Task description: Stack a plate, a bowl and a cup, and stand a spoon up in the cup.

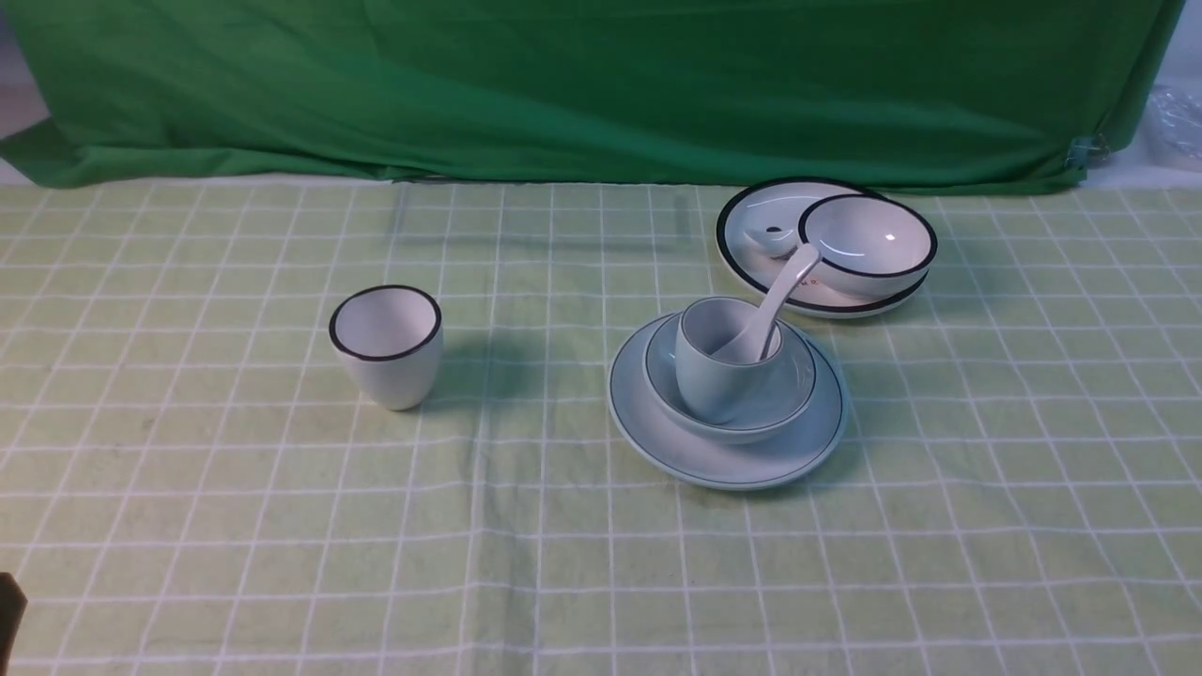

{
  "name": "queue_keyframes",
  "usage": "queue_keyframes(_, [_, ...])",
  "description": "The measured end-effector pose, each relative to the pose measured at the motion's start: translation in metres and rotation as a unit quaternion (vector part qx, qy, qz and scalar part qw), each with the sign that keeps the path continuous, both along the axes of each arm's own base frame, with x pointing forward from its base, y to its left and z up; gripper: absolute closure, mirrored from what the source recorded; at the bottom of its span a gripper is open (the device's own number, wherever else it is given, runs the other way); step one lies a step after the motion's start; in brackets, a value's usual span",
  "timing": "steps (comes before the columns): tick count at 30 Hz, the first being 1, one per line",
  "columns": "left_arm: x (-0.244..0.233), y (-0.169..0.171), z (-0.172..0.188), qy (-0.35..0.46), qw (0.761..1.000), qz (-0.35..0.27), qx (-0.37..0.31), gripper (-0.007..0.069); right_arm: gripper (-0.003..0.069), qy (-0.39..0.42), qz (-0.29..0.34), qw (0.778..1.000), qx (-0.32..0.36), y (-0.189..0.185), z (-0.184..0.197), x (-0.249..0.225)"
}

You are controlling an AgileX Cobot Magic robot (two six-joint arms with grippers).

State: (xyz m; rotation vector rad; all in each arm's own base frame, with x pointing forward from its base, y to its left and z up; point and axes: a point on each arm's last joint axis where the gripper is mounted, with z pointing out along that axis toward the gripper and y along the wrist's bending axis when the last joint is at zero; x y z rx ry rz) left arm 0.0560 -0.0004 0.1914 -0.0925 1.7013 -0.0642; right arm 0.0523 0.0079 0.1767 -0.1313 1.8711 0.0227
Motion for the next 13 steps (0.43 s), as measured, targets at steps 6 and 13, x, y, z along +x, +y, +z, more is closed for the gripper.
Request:
queue_keyframes(6, [0.0, 0.0, 0.0, 0.0, 1.0, 0.0, 0.0, 0.0615, 0.0479, 0.0, 0.0, 1.0, 0.0, 0.0, 0.0001, 0.0])
queue_keyframes(13, [0.0, 0.0, 0.0, 0.0, 1.0, 0.0, 0.001, 0.0615, 0.0464, 0.0, 0.0, 1.0, 0.0, 0.0, 0.0001, 0.0])
